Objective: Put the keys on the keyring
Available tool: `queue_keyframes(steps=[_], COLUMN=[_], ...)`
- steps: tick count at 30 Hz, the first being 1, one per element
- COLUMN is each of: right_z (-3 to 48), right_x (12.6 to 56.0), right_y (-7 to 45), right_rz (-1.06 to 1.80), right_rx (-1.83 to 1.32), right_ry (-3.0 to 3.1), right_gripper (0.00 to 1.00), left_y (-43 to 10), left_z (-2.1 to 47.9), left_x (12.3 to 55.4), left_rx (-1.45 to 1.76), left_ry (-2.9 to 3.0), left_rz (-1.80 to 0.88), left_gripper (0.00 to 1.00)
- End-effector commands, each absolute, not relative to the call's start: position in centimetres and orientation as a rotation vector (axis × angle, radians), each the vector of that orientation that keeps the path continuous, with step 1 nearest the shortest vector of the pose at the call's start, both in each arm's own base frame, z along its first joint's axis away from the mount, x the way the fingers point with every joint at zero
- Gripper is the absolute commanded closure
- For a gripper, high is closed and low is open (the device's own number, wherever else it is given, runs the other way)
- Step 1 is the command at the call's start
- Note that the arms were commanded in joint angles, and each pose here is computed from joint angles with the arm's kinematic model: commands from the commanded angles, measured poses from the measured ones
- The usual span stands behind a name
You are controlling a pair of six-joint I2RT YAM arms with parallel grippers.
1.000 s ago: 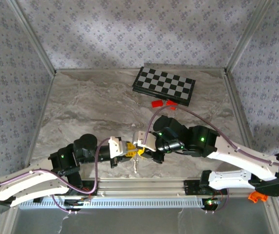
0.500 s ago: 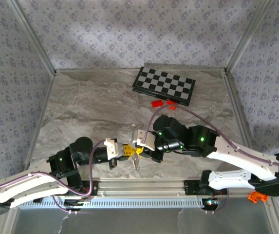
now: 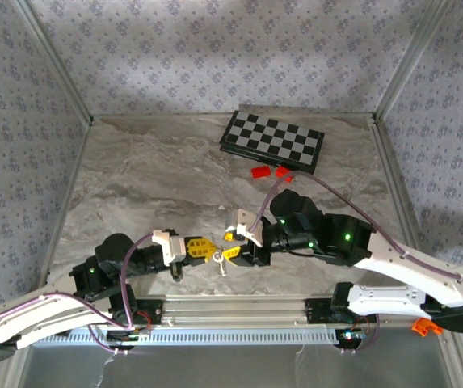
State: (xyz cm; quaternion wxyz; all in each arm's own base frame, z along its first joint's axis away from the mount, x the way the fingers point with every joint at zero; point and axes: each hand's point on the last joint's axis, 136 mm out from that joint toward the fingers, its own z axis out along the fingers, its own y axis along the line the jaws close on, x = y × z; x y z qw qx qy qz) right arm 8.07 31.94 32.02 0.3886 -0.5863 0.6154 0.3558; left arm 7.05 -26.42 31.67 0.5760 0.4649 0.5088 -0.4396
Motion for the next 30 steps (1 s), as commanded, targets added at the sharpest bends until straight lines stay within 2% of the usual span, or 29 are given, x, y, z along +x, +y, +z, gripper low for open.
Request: queue_keyframes(steps=[1, 4, 10, 12, 18, 22, 25, 30], right_z=[32.9, 32.8, 32.5, 32.6, 32.5, 32.0, 31.6, 30.0], right_x=[7.9, 8.2, 8.2, 8.2, 8.0, 8.0, 8.5, 9.2], right_y=[32.4, 32.4, 32.5, 32.5, 32.4, 31.9, 31.2, 30.5], right_rz=[0.950, 0.950, 0.957, 0.961, 0.967, 0.936, 0.848, 0.689], right_rx=[-1.466, -1.452, -1.455, -1.454, -1.458, -1.480, -1.512, -1.612], right_ry=[1.524, 1.523, 1.524, 1.520, 1.514, 1.547, 1.583, 1.680], right_gripper=[0.60, 0.61, 0.69, 0.75, 1.00, 1.00, 1.00, 1.00], left_y=[-26.2, -26.2, -26.1, -26.2, -26.4, -26.5, -26.3, -26.4], left_z=[33.8, 33.8, 34.2, 34.2, 33.8, 32.9, 31.8, 29.9], left_x=[6.4, 6.3, 6.1, 6.1, 6.3, 7.1, 8.0, 9.1], left_rx=[1.056, 1.059, 1.047, 1.046, 1.046, 1.052, 1.062, 1.124], left_ry=[1.111, 1.103, 1.079, 1.076, 1.094, 1.162, 1.226, 1.324], left_rz=[-1.074, -1.082, -1.101, -1.105, -1.101, -1.052, -0.979, -0.866], left_gripper=[1.00, 1.00, 1.00, 1.00, 1.00, 1.00, 0.90, 0.83])
